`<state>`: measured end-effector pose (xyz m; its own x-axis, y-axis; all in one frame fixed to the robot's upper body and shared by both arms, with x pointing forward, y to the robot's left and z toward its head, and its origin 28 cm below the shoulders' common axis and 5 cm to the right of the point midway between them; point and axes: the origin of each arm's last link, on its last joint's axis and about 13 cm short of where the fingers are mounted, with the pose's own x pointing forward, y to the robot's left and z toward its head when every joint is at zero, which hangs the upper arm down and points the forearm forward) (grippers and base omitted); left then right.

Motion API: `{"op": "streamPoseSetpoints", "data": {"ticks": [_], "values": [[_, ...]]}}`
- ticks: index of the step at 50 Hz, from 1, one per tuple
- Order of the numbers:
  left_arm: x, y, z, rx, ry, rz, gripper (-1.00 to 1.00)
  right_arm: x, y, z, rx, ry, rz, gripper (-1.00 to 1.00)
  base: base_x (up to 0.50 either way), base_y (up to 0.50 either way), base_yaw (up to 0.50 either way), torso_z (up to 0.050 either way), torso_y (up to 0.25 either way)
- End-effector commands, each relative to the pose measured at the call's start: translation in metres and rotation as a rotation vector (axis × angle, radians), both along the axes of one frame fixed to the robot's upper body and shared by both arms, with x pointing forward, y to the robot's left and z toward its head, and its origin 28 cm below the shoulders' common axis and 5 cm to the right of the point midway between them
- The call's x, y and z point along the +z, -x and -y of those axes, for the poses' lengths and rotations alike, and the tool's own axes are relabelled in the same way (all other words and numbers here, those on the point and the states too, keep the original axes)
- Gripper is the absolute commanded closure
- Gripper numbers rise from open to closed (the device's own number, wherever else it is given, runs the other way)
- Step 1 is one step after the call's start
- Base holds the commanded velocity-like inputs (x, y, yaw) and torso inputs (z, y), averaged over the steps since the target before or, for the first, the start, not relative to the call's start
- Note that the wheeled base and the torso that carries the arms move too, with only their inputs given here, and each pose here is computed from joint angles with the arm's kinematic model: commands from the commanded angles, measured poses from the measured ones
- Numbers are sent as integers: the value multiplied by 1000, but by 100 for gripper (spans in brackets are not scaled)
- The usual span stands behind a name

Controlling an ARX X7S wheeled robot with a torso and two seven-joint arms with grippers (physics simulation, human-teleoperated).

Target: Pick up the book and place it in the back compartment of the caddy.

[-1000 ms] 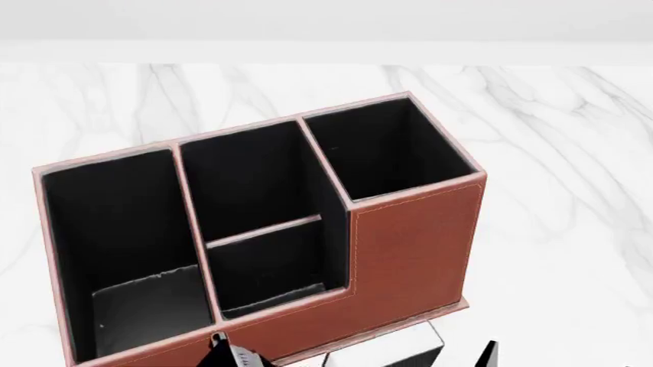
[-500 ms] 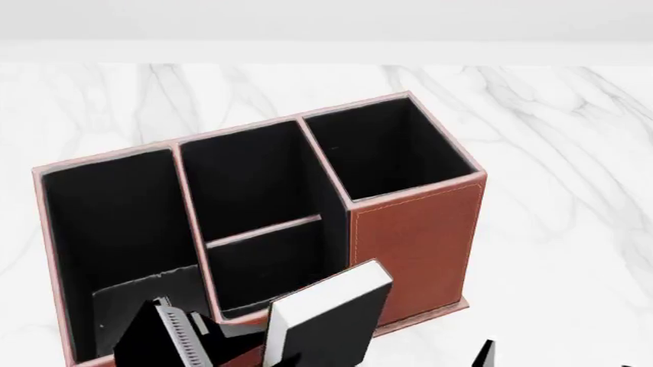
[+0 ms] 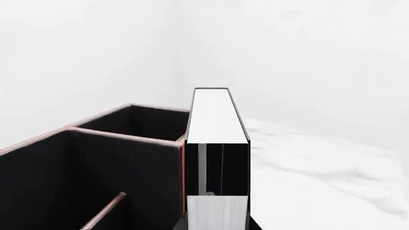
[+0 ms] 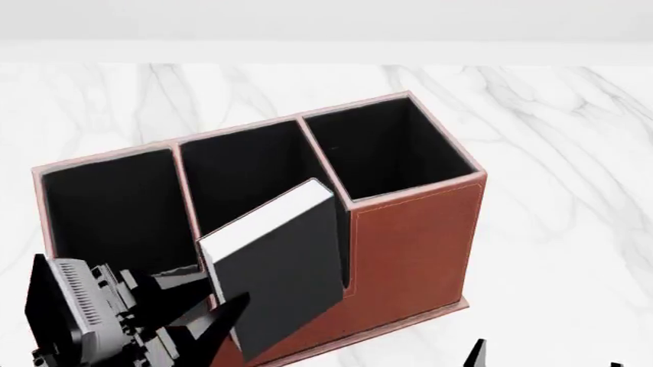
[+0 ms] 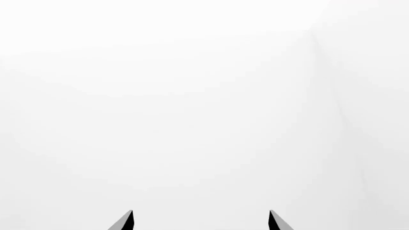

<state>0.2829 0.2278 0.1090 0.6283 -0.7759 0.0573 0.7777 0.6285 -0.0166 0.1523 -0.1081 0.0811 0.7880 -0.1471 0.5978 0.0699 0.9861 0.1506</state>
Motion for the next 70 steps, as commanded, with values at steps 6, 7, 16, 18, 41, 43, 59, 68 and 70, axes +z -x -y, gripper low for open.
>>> {"op": "streamPoseSetpoints", "data": {"ticks": [6,7,16,18,41,43,59,68,70], "values": [[18,-2,-6,2,141,15,100,0,-1,-1,-18,25,-32,-100,0,0,0,0,0],[17,-2,-6,3,139,15,100,0,-1,-1,-10,17,-25,-100,0,0,0,0,0],[14,0,-3,-12,115,9,100,0,-2,-2,-37,46,-47,-100,0,0,0,0,2],[14,0,-3,-12,115,9,100,0,-2,-2,-37,46,-47,-100,0,0,0,0,0],[24,-1,-19,-123,15,-45,100,-2,-1,-4,-4,47,-38,-100,0,0,0,1,1],[26,-2,-20,-142,19,-45,100,-2,-2,-4,-5,47,-38,-100,0,0,0,0,0],[30,-9,-31,-210,-39,-37,100,-3,-3,-5,4,42,-43,-100,0,0,0,0,1],[36,-29,-43,-172,-18,-24,100,-4,-5,-5,4,44,-46,-100,0,0,0,0,1],[36,-35,-45,-154,-22,-31,100,-5,-6,-6,6,47,-49,-100,0,0,0,0,0]]}}
